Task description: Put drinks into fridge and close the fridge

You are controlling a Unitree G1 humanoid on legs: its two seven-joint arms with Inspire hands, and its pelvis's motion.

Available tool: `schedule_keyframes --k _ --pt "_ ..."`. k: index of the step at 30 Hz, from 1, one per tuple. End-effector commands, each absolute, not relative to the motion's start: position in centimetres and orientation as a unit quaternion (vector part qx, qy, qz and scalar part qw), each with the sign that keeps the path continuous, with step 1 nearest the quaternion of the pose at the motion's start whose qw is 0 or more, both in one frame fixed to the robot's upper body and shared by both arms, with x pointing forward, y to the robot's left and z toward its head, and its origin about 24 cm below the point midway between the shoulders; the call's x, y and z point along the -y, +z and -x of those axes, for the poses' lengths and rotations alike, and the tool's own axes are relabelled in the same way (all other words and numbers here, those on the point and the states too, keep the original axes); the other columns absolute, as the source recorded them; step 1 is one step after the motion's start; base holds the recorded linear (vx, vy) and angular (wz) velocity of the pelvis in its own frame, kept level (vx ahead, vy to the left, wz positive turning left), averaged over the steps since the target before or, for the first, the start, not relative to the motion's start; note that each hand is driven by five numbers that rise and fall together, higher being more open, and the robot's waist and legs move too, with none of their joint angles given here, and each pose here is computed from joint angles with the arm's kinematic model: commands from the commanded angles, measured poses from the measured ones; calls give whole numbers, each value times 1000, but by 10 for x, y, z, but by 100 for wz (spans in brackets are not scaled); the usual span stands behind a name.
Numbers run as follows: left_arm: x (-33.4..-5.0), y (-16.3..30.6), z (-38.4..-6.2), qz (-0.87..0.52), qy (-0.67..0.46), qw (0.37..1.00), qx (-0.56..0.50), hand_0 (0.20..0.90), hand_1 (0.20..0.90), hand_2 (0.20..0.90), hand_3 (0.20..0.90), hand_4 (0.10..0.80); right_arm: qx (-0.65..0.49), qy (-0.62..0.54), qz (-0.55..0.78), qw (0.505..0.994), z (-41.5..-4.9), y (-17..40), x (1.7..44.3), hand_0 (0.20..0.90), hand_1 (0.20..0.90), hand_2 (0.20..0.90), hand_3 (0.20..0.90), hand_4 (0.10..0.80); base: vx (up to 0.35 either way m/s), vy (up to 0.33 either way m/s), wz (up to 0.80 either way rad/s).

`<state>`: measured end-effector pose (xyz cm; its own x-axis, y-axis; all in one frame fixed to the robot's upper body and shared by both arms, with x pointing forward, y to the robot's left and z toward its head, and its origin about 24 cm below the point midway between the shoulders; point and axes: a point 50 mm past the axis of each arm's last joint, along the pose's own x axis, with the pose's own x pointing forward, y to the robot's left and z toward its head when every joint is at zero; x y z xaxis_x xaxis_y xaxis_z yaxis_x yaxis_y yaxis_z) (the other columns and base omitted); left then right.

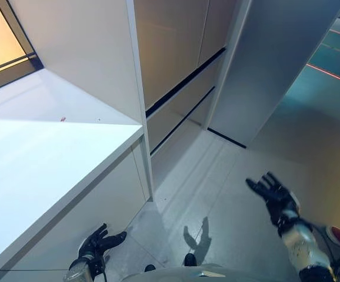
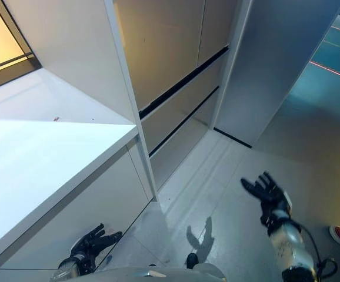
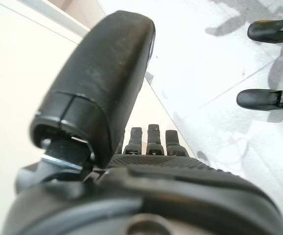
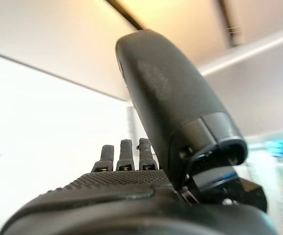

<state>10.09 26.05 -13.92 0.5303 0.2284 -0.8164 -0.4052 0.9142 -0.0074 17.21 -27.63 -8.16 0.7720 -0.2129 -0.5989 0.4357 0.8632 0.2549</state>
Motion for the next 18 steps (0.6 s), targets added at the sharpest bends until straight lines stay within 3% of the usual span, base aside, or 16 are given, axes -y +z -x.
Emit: schedule_keyframes --k 1,9,18 --pt "-273 -134 -106 84 177 875 -442 900 900 900 900 800 -267 -125 -162 942 -186 -78 274 900 900 900 900 800 -37 17 10" --pt "-256 -143 -114 88 137 866 -472 900 900 900 900 800 -494 -125 -93 855 -110 -145 260 900 900 900 900 800 -21 13 22" --pt "-252 -149 -101 115 136 855 -487 900 900 900 900 800 -532 -80 -93 838 -96 -154 245 900 900 900 900 800 17 -4 14"
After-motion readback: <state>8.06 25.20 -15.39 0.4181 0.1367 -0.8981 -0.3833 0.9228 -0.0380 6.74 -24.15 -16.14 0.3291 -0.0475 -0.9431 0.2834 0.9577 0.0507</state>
